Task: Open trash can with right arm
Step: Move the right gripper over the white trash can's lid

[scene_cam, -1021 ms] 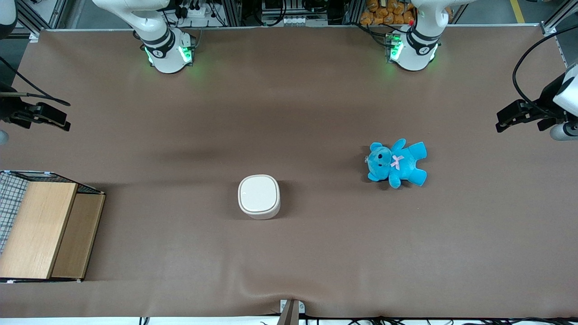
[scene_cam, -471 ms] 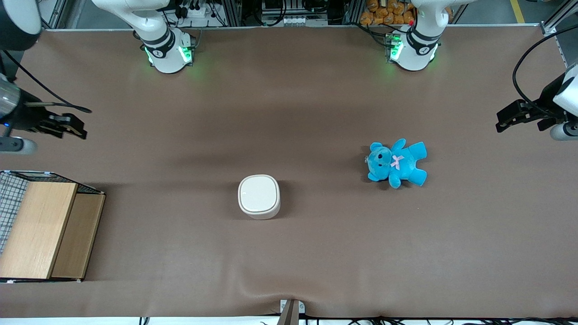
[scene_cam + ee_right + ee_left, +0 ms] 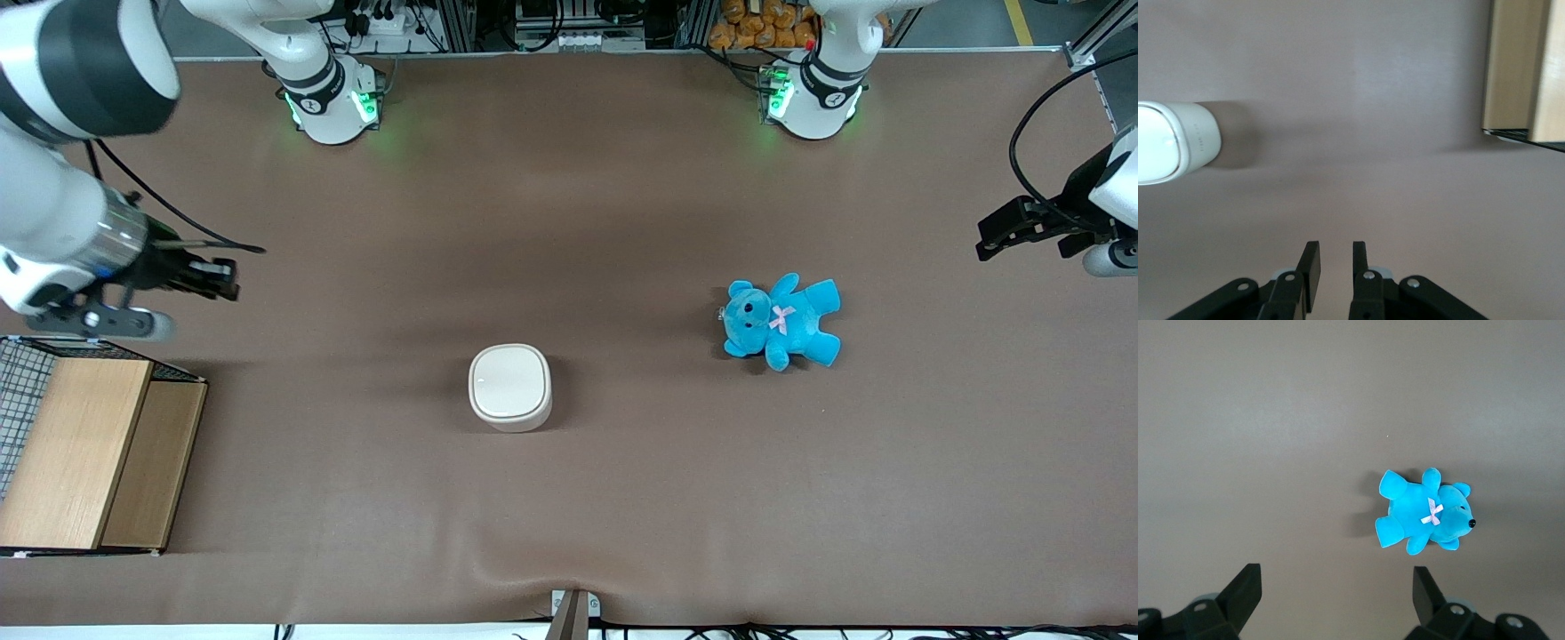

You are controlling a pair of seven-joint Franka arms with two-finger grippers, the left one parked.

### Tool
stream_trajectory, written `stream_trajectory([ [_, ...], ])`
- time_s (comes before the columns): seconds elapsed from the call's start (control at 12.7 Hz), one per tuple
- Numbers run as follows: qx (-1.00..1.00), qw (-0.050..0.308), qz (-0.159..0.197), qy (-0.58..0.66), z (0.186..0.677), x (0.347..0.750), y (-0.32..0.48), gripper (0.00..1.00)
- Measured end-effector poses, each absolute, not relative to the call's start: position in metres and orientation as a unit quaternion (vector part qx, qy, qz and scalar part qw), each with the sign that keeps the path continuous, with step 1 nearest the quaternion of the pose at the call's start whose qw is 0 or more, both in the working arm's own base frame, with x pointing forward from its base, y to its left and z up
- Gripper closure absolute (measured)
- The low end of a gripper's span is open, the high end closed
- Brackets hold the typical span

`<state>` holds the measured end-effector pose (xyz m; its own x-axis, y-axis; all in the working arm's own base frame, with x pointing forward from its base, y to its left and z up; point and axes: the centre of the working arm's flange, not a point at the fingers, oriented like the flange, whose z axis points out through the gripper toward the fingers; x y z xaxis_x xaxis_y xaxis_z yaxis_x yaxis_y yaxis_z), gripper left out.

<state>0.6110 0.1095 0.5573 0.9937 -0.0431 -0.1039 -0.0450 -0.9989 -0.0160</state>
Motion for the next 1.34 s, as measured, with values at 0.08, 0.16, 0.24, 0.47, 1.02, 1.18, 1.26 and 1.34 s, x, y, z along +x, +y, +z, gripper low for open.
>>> stream_trajectory([
  [0.08, -0.999, 0.014, 0.048, 0.015, 0.552, 0.617, 0.123, 0.85],
  [0.16, -0.999, 0.019, 0.045, 0.014, 0.548, 0.621, 0.137, 0.85],
  [0.24, -0.999, 0.023, 0.044, 0.021, 0.542, 0.623, 0.151, 0.95],
  [0.47, -0.998, 0.034, 0.043, 0.039, 0.522, 0.628, 0.189, 0.99],
  [1.02, -0.995, 0.049, 0.058, 0.068, 0.466, 0.627, 0.271, 0.99],
  [1.18, -0.994, 0.057, 0.054, 0.082, 0.443, 0.627, 0.298, 0.99],
  [1.26, -0.993, 0.062, 0.051, 0.086, 0.434, 0.629, 0.308, 0.99],
  [1.34, -0.992, 0.065, 0.049, 0.091, 0.426, 0.630, 0.315, 0.99],
])
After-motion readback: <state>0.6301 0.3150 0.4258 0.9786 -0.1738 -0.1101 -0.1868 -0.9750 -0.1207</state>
